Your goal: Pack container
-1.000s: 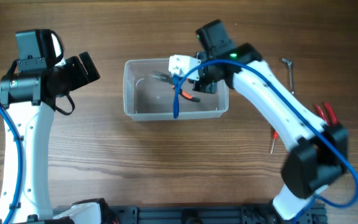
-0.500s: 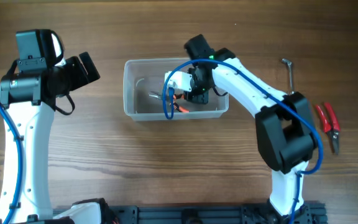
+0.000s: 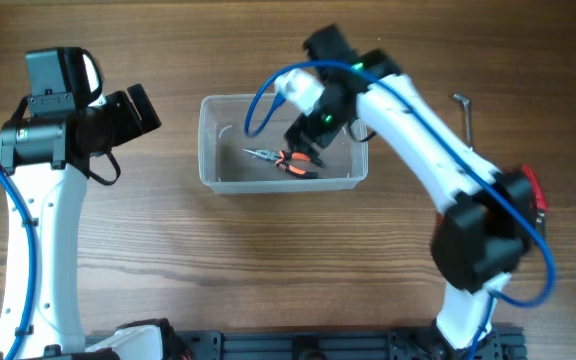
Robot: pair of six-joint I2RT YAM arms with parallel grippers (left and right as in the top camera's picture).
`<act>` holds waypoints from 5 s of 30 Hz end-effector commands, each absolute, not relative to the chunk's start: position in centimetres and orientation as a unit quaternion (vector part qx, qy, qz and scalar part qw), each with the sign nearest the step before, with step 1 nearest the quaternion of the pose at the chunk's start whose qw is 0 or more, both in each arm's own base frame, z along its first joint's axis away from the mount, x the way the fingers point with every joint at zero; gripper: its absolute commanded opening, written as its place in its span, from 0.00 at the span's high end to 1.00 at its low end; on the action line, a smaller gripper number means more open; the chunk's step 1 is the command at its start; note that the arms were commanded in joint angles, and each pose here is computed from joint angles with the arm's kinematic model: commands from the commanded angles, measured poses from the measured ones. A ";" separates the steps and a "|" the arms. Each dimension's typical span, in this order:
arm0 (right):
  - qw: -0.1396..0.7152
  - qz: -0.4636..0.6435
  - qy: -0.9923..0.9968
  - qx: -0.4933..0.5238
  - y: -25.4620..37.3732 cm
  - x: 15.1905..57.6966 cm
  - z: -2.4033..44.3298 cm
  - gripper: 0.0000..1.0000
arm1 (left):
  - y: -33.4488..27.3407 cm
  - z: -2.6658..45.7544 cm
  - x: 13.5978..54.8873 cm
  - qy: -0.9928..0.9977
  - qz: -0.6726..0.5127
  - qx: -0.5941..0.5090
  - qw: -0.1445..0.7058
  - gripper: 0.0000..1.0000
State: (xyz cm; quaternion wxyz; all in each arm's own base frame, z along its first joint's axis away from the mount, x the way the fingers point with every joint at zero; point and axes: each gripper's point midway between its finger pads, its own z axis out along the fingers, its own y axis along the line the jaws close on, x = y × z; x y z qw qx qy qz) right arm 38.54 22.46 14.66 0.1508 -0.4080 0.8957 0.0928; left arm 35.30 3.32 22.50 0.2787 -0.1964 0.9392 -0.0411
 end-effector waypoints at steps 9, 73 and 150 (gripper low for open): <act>0.249 -0.001 0.953 0.173 -2.6 29.9 31.4 0.00 | 3.3 22.9 35.3 0.937 -0.048 -0.201 0.283 0.00; -0.041 0.029 0.991 0.125 -3.8 27.5 -2.4 0.60 | 3.2 22.6 34.9 0.939 -0.047 -0.201 0.273 0.00; 0.309 0.056 0.947 -0.075 9.9 44.6 27.8 0.00 | 13.9 22.8 32.4 0.874 -0.052 -0.393 0.281 0.00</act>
